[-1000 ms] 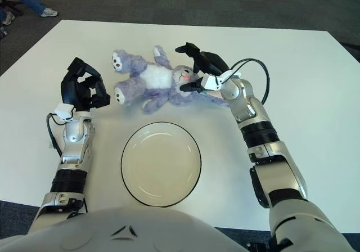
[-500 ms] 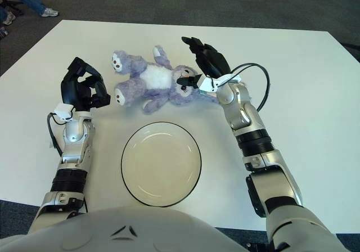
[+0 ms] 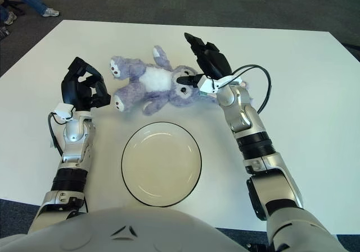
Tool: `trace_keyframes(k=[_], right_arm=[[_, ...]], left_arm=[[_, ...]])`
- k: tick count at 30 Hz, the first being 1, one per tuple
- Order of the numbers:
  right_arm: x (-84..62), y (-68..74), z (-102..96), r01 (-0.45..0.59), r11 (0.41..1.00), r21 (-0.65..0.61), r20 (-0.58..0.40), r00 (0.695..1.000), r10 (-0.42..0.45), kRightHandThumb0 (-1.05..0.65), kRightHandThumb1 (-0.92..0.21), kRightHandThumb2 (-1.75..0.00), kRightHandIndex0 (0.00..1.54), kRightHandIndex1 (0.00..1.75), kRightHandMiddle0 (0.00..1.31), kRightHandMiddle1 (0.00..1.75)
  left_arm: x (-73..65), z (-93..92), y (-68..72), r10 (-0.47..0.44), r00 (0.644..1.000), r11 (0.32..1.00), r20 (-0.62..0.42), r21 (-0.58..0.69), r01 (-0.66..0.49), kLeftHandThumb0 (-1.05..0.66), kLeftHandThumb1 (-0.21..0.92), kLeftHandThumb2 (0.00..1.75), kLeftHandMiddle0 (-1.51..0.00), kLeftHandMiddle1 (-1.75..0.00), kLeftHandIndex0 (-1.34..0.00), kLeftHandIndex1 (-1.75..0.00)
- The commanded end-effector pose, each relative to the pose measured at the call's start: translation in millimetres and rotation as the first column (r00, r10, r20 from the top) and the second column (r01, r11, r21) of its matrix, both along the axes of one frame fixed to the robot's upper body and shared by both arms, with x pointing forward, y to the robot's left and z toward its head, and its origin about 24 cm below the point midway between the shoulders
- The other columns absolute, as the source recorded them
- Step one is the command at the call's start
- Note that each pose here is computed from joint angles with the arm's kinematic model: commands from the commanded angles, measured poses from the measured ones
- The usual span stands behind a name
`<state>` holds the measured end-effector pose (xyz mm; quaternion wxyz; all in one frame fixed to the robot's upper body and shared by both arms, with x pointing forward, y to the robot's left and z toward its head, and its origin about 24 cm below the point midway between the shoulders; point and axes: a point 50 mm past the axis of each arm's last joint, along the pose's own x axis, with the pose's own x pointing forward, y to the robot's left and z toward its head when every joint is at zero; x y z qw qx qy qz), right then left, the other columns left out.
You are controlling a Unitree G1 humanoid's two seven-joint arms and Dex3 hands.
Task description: Put the doll into the plate.
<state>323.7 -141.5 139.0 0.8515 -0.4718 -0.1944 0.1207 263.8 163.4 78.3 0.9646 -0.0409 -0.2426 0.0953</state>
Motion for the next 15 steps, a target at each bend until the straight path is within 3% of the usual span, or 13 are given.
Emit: trace_keyframes(k=[1,4,15], right_arm=[[-2.3,-1.0,1.6,-0.024,1.000,-0.007,-0.030,0.999,0.024,-0.97,-0.80,-0.31,0.11,1.67,0.00,0.25],[-2.7,-0.6,1.8,-0.047,0.999,-0.007,-0.059,0.997,0.047,-0.92,-0.77,-0.29,0.36,1.73,0.00,0.30],[-4.7,2.4,-0.2,-0.153,0.988,-0.006,-0.157,0.976,0.150,-0.85,-0.70,-0.30,0.76,1.75,0.00,0.39]], left_arm=[[-32.6,-66.5,-5.9,0.008,0.963,0.997,-0.269,-0.066,-0.026,-0.49,0.28,1.37,-1.33,-1.75,-0.65,-1.75],[-32.7,-66.2,-6.8,0.007,0.963,0.998,-0.268,-0.065,-0.025,-0.50,0.27,1.37,-1.33,-1.75,-0.65,-1.75],[-32.5,-65.8,-8.6,0.010,0.963,0.998,-0.270,-0.062,-0.028,-0.50,0.27,1.37,-1.33,-1.75,-0.65,-1.75]])
